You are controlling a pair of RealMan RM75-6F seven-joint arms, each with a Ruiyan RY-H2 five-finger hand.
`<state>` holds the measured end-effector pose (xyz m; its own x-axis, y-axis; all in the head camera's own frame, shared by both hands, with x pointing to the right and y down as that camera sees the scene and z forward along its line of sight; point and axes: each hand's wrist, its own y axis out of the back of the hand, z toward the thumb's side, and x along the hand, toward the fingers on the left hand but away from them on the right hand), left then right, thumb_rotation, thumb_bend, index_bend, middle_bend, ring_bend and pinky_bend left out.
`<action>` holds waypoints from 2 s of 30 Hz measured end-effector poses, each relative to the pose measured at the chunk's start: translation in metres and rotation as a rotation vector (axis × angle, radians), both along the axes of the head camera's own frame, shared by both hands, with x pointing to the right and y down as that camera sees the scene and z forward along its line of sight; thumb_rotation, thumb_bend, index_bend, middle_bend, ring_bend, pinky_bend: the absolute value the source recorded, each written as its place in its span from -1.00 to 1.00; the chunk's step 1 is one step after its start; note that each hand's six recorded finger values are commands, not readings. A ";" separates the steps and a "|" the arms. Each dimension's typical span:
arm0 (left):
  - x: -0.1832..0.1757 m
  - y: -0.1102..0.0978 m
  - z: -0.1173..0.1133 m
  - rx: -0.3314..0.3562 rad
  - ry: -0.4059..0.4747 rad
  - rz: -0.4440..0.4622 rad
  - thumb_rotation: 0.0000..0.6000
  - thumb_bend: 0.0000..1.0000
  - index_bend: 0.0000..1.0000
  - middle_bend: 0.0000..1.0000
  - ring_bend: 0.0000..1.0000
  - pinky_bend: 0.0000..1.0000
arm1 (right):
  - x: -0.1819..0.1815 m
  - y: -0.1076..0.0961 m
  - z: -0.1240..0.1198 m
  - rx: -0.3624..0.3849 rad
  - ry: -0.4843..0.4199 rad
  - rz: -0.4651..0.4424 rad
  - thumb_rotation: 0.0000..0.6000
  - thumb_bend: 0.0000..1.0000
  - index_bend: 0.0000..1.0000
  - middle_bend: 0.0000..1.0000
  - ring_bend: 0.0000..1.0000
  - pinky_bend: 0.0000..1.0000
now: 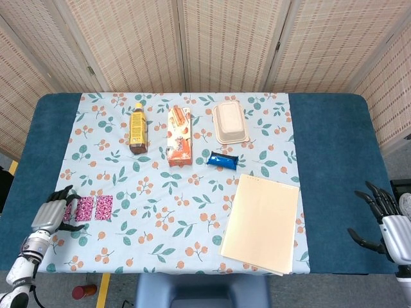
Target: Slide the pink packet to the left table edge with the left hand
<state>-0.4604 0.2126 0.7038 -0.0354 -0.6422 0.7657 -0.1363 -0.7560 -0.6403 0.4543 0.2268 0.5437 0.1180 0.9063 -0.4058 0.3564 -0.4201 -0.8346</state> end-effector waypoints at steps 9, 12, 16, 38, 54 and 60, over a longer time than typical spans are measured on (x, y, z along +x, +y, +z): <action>0.038 -0.016 0.007 -0.015 0.000 0.099 1.00 -0.63 -0.60 -1.00 -1.00 -1.00 | 0.003 0.000 0.000 0.001 0.001 0.008 1.00 -0.43 -0.71 -0.90 -1.00 -1.00; 0.048 -0.018 0.010 -0.040 0.000 0.109 1.00 -0.63 -0.62 -1.00 -1.00 -1.00 | 0.004 0.000 0.001 -0.001 0.000 0.011 1.00 -0.43 -0.71 -0.90 -1.00 -1.00; 0.058 -0.018 0.014 -0.059 -0.003 0.119 1.00 -0.63 -0.62 -1.00 -1.00 -1.00 | 0.005 0.000 0.002 -0.002 0.000 0.013 1.00 -0.43 -0.71 -0.90 -1.00 -1.00; 0.065 -0.016 0.023 -0.076 -0.020 0.105 1.00 -0.63 -0.58 -1.00 -1.00 -1.00 | 0.009 0.000 0.004 -0.006 0.000 0.020 1.00 -0.43 -0.71 -0.90 -1.00 -1.00; 0.067 -0.018 0.028 -0.066 -0.023 0.101 1.00 -0.60 -0.41 -1.00 -1.00 -1.00 | 0.010 0.001 0.004 -0.008 0.001 0.026 1.00 -0.43 -0.71 -0.90 -1.00 -1.00; 0.067 -0.019 0.024 -0.049 -0.019 0.104 1.00 -0.60 -0.38 -1.00 -1.00 -1.00 | 0.011 0.001 0.003 -0.005 0.002 0.027 1.00 -0.43 -0.71 -0.90 -1.00 -1.00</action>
<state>-0.3933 0.1934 0.7275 0.0148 -0.6047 0.7963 -0.0442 -0.7960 -0.6036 0.4651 0.2279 0.5470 0.0932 0.9072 -0.4102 0.3661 -0.4143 -0.8333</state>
